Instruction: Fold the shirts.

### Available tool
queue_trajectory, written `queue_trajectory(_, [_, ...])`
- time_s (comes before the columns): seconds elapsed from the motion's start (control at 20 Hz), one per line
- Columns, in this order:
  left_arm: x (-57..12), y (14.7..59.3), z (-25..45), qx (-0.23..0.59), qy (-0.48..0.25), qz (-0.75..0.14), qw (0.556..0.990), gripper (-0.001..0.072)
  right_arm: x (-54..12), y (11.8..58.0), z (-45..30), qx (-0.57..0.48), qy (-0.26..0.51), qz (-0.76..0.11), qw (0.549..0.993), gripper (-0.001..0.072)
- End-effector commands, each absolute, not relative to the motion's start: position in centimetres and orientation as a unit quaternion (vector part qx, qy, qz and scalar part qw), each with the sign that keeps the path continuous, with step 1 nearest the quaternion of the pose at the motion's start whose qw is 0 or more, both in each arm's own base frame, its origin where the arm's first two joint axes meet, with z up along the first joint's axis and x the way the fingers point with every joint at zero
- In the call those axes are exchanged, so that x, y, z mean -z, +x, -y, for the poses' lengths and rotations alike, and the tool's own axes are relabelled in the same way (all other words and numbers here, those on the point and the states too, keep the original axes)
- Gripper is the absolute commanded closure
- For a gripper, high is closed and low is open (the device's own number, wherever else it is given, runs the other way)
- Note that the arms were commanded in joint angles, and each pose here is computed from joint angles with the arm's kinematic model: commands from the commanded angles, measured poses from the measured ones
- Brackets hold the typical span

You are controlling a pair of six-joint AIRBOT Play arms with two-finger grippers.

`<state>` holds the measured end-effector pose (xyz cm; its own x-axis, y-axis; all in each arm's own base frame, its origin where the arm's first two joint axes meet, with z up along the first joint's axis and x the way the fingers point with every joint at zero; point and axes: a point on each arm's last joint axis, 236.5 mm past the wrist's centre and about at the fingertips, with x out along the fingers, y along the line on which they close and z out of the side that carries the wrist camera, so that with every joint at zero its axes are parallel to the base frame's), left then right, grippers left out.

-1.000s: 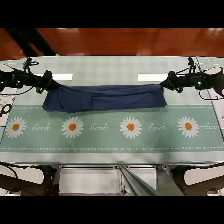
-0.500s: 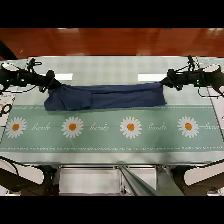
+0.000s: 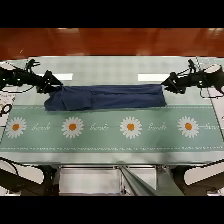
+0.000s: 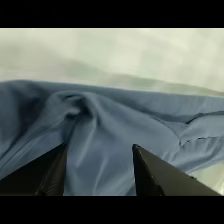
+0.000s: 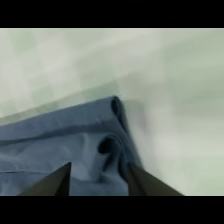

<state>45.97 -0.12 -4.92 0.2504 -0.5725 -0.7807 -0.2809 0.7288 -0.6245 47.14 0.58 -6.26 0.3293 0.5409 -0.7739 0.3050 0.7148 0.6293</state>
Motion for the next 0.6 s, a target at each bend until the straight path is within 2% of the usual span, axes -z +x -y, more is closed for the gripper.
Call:
queue_trajectory(0.0, [1.4, 43.3, -5.6, 0.047, -0.286, -0.606, 0.741, 0.0204, 3.3, 43.7, 3.7, -0.066, 0.359, -0.593, 0.718, 0.0301])
queue_trajectory(0.1, [-2.9, 42.7, -8.4, 0.015, -0.253, -0.555, 0.792, 0.0204, 1.6, 41.8, 7.9, -0.021, 0.335, -0.58, 0.742, 0.0301])
queue_trajectory(0.2, [-6.4, 41.4, -8.4, -0.004, -0.246, -0.498, 0.832, 0.0204, 1.9, 39.7, 10.0, 0.02, 0.35, -0.559, 0.751, 0.0301])
queue_trajectory(0.35, [-7.4, 37.0, -1.8, 0.053, -0.234, -0.478, 0.845, 0.0204, 5.8, 37.4, 9.3, 0.06, 0.396, -0.536, 0.743, 0.0301])
queue_trajectory(0.55, [-5.3, 33.1, 3.7, 0.094, -0.208, -0.483, 0.845, 0.0204, 7.4, 39.5, 5.1, -0.014, 0.463, -0.511, 0.724, 0.0294])
